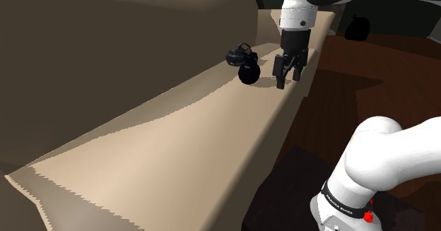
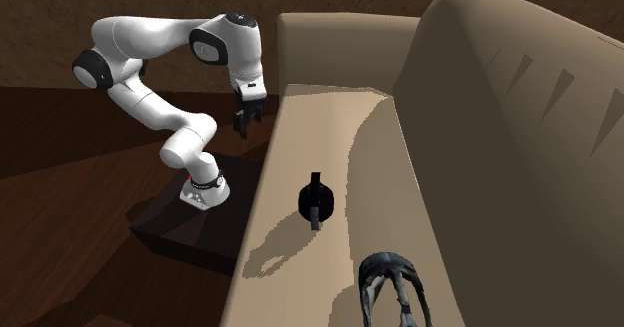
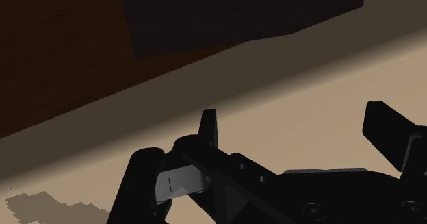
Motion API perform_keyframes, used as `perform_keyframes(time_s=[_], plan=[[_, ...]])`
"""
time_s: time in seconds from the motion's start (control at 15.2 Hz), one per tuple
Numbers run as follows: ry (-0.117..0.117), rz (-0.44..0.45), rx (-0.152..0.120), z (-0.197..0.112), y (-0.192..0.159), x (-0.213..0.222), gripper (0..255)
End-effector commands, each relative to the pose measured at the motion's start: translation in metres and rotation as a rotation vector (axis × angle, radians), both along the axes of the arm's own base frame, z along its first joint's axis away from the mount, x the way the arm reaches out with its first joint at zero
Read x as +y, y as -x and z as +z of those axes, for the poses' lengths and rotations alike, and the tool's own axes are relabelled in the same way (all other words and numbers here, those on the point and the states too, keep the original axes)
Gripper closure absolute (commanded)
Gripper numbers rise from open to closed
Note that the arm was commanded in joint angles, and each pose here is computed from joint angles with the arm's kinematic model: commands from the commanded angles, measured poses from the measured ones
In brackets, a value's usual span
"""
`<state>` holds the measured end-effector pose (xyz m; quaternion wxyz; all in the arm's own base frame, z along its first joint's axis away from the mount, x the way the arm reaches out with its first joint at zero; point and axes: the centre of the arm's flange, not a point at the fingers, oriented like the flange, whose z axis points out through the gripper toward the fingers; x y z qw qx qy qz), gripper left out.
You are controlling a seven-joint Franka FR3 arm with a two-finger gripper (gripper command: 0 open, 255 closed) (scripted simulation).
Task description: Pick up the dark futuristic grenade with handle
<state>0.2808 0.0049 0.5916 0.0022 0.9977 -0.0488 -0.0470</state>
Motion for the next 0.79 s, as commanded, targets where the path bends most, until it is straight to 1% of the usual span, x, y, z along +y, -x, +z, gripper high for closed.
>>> perform_keyframes(time_s=[0.0,0.73], plan=[[0.000,0.000,0.000,0.000,0.000,0.000,0],[0.070,-0.096,0.046,0.015,-0.132,-0.063,0]])
